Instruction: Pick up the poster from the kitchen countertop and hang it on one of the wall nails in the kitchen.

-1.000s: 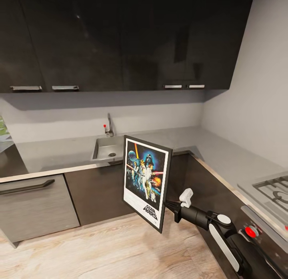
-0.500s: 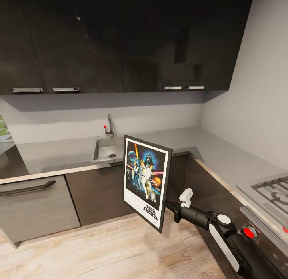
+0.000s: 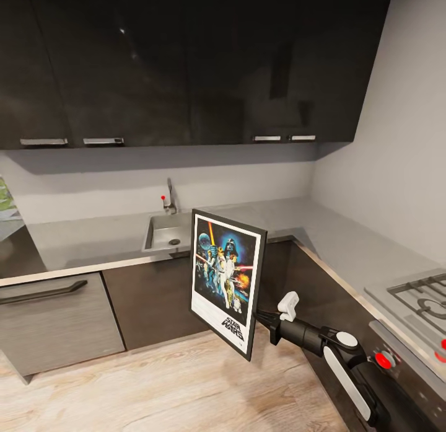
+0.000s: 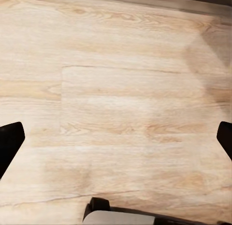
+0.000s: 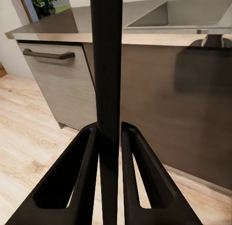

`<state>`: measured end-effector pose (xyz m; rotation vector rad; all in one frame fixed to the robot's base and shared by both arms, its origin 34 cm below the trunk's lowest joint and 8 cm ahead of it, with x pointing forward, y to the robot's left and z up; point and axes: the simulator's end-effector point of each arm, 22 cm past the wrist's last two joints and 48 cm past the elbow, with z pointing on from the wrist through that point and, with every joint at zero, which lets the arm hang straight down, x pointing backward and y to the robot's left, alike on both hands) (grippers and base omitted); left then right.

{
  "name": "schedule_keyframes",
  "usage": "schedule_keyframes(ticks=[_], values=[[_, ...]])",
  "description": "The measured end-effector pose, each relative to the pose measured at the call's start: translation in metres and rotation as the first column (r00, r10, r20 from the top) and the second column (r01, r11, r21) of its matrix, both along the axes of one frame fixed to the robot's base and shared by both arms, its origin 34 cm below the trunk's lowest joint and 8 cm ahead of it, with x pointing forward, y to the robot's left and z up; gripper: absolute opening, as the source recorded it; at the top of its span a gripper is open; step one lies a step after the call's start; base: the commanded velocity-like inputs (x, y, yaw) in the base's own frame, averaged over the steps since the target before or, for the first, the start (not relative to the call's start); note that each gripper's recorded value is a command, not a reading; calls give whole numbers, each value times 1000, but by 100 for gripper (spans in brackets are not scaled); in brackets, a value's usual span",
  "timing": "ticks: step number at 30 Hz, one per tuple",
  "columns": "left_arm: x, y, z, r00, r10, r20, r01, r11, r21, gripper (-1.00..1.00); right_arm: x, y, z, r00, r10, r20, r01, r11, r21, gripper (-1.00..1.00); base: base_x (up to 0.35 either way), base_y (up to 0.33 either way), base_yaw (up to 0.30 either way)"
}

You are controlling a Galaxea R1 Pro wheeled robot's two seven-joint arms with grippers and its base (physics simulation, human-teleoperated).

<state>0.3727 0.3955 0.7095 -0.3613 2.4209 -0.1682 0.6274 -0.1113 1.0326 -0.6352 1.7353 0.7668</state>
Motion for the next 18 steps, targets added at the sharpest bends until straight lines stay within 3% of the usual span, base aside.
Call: schedule_keyframes(ticks=[18], values=[[-9, 0, 12, 1000, 2, -4, -2, 1000, -2, 100, -7, 0, 13, 1000, 0, -1, 0, 1000, 0, -100, 0, 0, 0]])
